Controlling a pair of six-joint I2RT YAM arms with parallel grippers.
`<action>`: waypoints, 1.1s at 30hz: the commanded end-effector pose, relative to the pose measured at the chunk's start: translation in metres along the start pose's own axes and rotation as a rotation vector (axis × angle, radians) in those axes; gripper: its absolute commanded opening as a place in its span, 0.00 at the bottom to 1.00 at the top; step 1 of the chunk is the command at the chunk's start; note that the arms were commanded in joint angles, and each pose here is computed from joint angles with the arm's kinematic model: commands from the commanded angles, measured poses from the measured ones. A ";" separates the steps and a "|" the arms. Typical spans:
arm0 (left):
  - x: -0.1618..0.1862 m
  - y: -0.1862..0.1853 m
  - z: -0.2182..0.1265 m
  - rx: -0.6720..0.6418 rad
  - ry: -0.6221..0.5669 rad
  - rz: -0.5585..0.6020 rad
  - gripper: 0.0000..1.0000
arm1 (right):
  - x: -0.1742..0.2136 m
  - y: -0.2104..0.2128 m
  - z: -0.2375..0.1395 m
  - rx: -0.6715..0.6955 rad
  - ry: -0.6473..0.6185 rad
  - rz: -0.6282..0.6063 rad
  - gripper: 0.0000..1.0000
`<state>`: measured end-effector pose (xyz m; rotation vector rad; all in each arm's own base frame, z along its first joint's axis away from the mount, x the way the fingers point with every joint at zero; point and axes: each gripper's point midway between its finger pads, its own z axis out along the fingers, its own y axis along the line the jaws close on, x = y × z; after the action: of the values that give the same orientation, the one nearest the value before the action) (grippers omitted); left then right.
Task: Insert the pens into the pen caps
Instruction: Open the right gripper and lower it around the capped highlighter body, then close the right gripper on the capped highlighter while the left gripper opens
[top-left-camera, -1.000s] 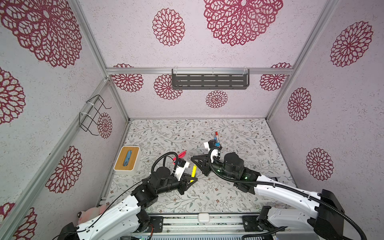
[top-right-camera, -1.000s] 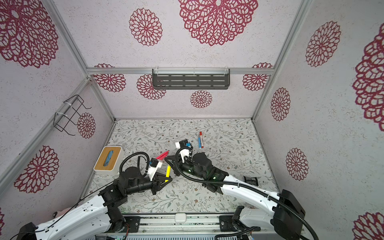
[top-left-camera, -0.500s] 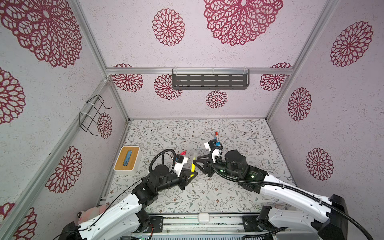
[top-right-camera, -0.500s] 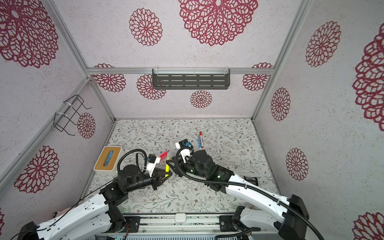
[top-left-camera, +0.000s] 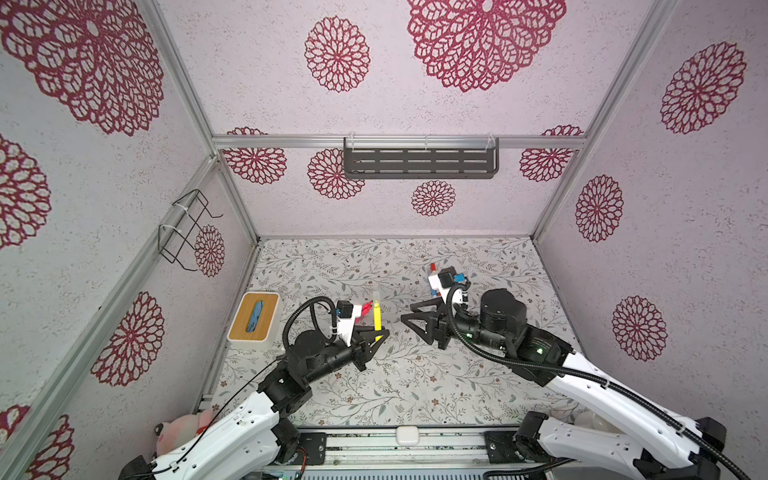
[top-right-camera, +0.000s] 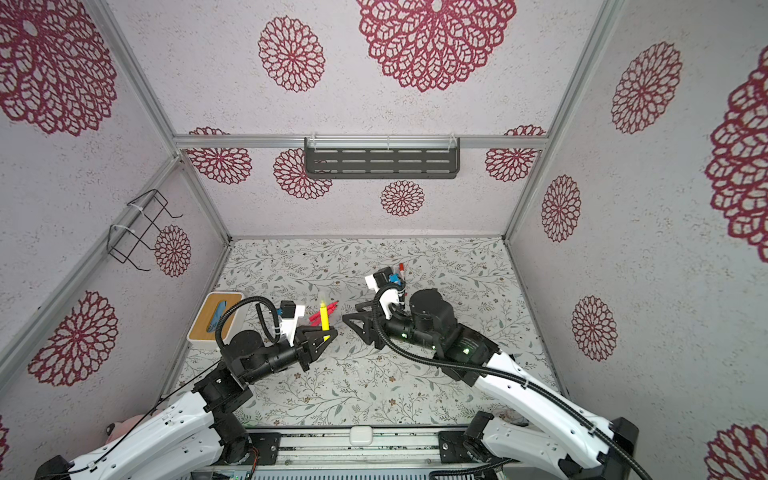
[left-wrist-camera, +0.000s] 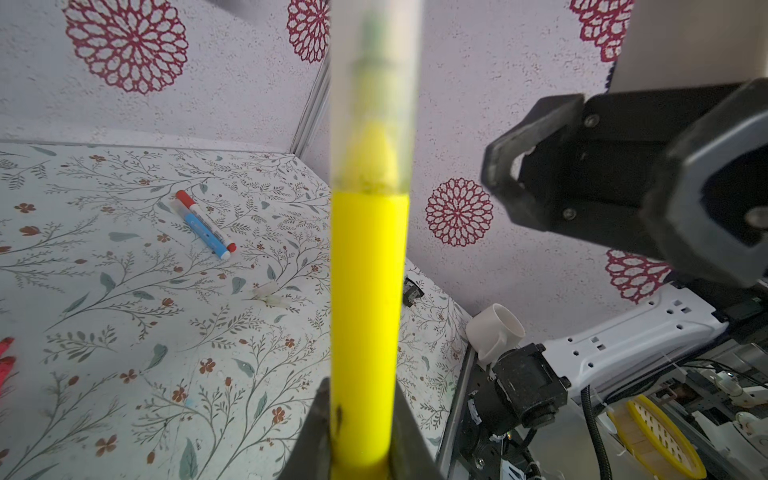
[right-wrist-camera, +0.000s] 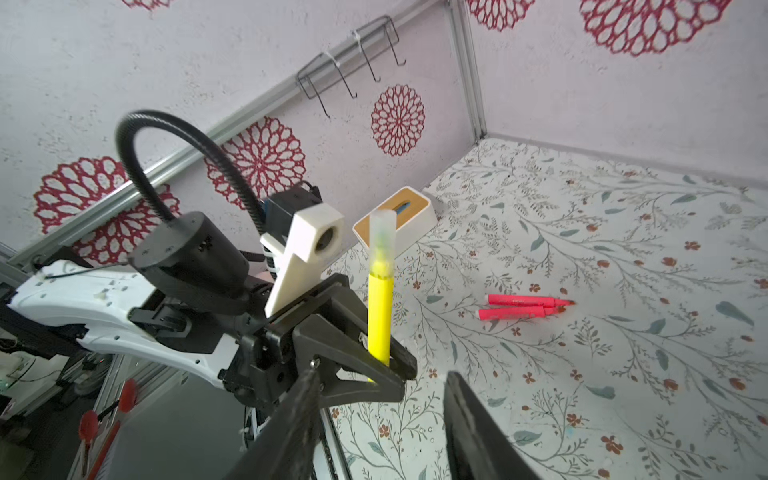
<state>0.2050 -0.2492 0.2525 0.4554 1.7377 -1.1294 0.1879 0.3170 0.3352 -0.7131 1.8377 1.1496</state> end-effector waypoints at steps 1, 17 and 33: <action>-0.006 -0.008 0.000 0.038 -0.026 0.006 0.00 | -0.014 0.015 0.007 -0.076 -0.015 -0.037 0.50; -0.004 -0.009 0.004 0.046 -0.031 0.002 0.00 | -0.014 0.020 0.043 -0.140 0.034 -0.041 0.45; -0.005 -0.015 0.006 0.065 -0.028 0.005 0.00 | -0.002 0.026 0.061 -0.188 0.064 -0.012 0.35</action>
<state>0.2028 -0.2574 0.2580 0.4704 1.7064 -1.1608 0.1942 0.3773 0.3057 -0.8608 1.8931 1.2614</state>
